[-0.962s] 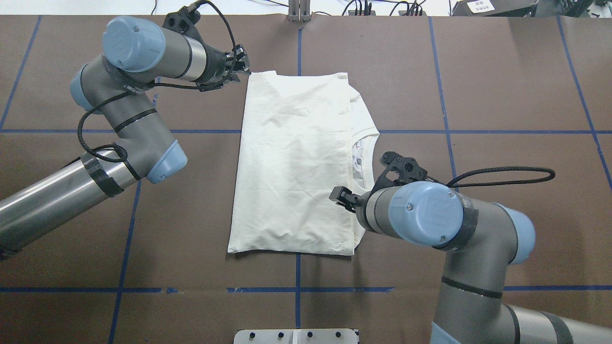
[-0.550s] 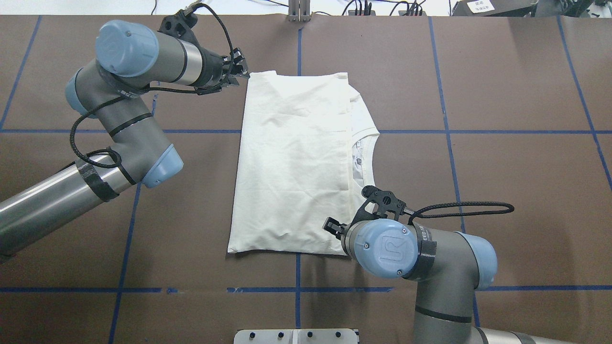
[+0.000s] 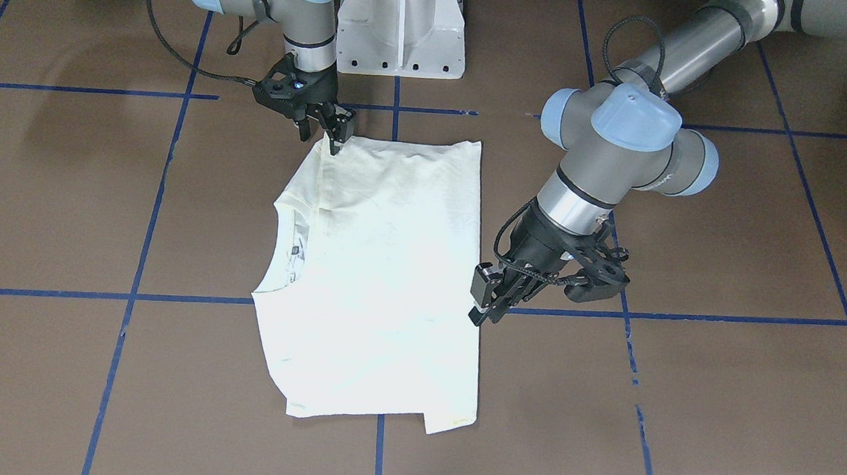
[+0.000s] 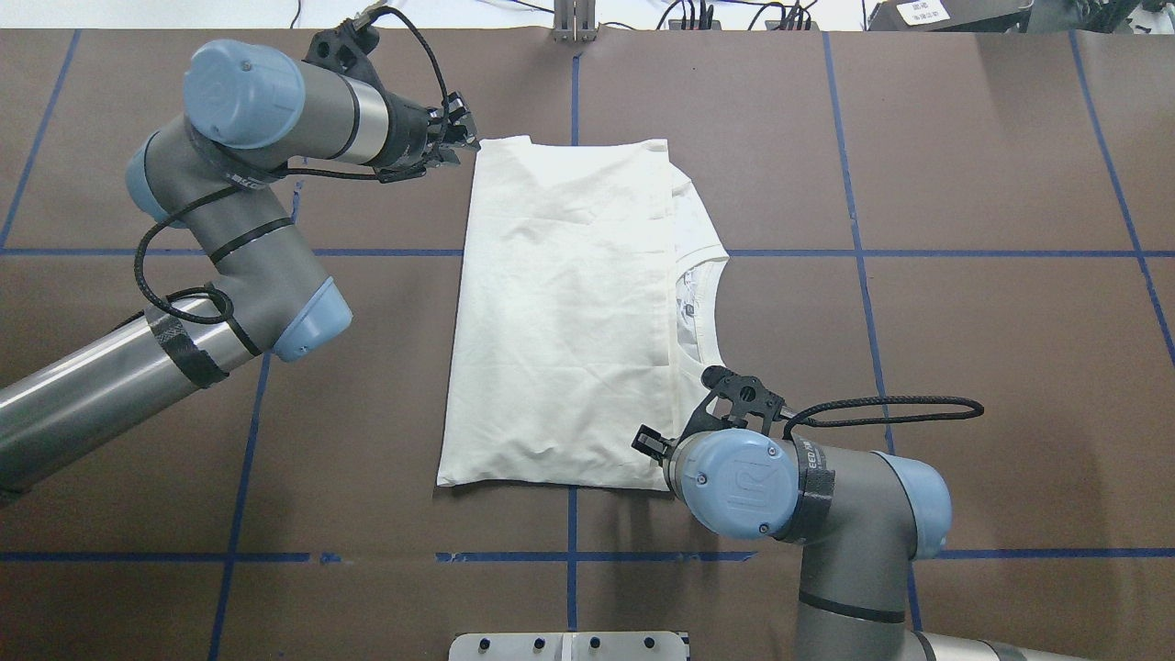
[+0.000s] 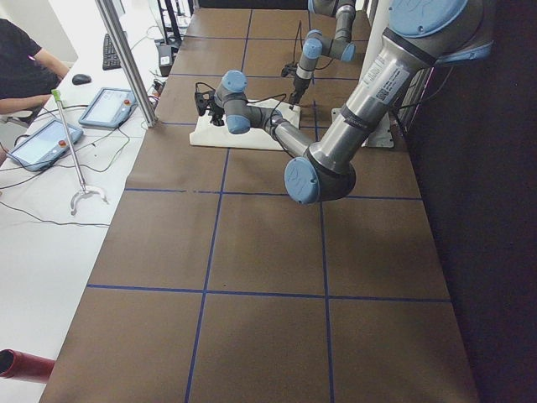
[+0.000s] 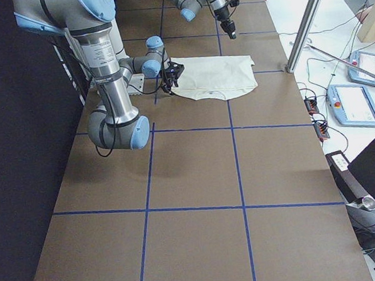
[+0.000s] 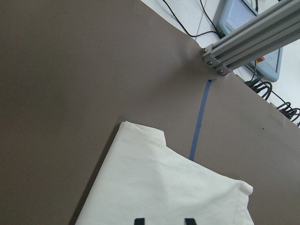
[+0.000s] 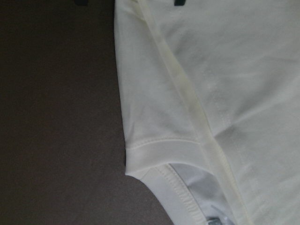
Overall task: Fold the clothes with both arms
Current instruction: 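Grasp the shirt edges with both grippers and fold it lengthwise, then lower both grippers to the shirt's edge nearest the robot and grasp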
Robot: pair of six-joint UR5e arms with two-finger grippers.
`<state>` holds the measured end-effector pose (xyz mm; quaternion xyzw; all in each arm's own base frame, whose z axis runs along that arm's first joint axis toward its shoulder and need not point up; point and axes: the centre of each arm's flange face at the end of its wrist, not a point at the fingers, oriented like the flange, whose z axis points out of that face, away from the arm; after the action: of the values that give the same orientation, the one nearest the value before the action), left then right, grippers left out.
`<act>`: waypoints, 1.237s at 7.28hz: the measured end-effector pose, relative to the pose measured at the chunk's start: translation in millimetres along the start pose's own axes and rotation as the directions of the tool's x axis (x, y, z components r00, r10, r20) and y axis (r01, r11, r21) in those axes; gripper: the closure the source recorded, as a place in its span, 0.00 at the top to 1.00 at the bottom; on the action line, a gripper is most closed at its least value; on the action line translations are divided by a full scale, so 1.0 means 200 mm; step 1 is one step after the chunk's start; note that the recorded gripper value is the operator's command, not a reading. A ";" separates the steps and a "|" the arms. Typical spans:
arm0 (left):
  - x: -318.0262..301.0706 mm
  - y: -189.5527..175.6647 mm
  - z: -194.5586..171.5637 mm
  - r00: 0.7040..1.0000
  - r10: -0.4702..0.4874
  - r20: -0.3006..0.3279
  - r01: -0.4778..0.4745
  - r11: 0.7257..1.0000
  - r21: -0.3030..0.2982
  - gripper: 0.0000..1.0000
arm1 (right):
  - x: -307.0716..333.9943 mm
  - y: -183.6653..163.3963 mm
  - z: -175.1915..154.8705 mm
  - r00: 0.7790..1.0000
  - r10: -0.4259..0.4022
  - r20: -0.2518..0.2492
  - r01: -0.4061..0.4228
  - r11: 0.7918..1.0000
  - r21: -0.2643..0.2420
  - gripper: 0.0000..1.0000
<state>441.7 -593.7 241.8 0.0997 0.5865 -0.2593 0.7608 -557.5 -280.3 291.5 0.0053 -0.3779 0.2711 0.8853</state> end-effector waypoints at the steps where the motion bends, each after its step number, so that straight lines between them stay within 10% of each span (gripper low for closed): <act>1: 0.00 0.00 0.00 1.000 0.000 -0.001 0.000 1.000 0.000 0.40 | 0.00 0.01 0.00 1.000 0.001 0.001 -0.001 1.000 -0.002 0.03; 9: -0.09 0.19 -0.13 0.996 -0.089 -0.019 0.088 0.995 -0.041 0.43 | 0.02 -0.02 -0.23 0.996 0.047 0.075 -0.044 0.998 -0.034 0.00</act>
<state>436.6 -545.0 245.5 0.0609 0.6033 -0.2799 0.7443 -523.2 -271.2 262.7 -0.0073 -0.4156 0.2846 0.8639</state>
